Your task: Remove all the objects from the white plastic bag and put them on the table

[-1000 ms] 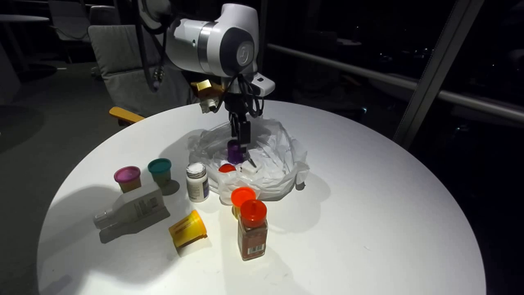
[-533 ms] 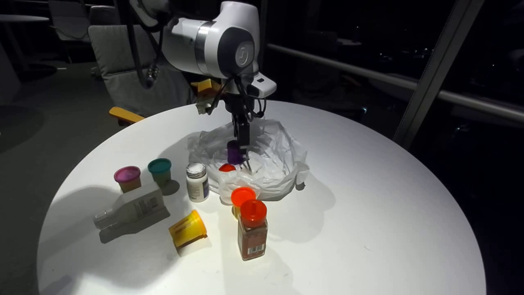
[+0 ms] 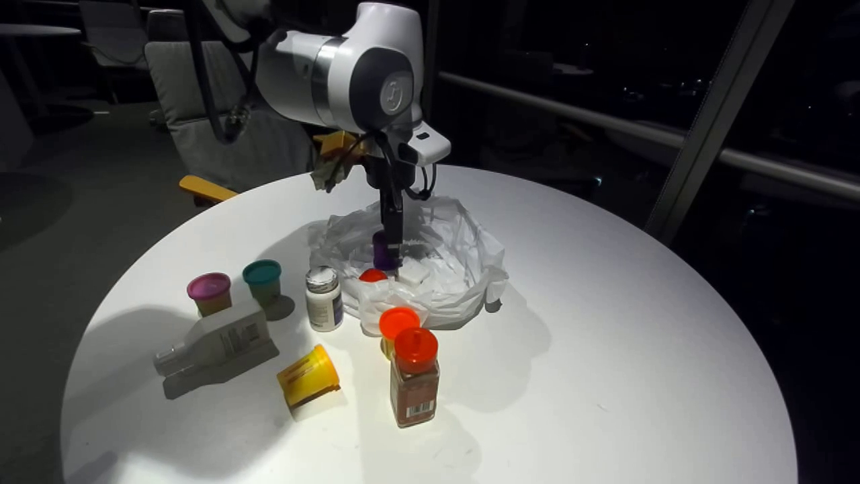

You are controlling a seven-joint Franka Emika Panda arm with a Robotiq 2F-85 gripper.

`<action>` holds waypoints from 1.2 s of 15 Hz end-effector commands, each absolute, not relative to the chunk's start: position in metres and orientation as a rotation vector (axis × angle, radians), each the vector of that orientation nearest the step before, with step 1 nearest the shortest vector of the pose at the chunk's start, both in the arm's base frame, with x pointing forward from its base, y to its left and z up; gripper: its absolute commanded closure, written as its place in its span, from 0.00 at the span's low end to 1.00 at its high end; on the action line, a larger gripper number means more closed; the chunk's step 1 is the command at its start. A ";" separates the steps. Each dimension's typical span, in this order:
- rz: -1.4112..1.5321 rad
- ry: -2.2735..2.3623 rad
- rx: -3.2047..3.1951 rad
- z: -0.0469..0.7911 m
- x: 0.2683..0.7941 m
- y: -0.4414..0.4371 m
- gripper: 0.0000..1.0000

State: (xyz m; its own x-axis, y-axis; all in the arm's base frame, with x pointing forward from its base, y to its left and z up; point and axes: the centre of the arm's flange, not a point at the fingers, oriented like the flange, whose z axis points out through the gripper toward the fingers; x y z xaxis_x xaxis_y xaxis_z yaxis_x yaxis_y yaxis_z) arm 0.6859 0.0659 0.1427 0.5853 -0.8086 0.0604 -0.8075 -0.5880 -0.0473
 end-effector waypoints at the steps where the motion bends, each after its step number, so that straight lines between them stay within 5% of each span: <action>1: -0.127 1.463 -2.732 0.151 0.678 0.073 0.41; 5: -0.119 1.480 -2.723 0.155 0.678 0.078 0.73; 18: -0.375 1.719 -2.610 0.304 0.618 0.000 0.74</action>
State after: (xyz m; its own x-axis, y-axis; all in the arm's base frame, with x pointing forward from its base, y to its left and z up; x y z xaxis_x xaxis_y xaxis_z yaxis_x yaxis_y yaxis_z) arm 0.6502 0.0305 0.2737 0.4336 -0.8840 0.1750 -0.8835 -0.4552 -0.1106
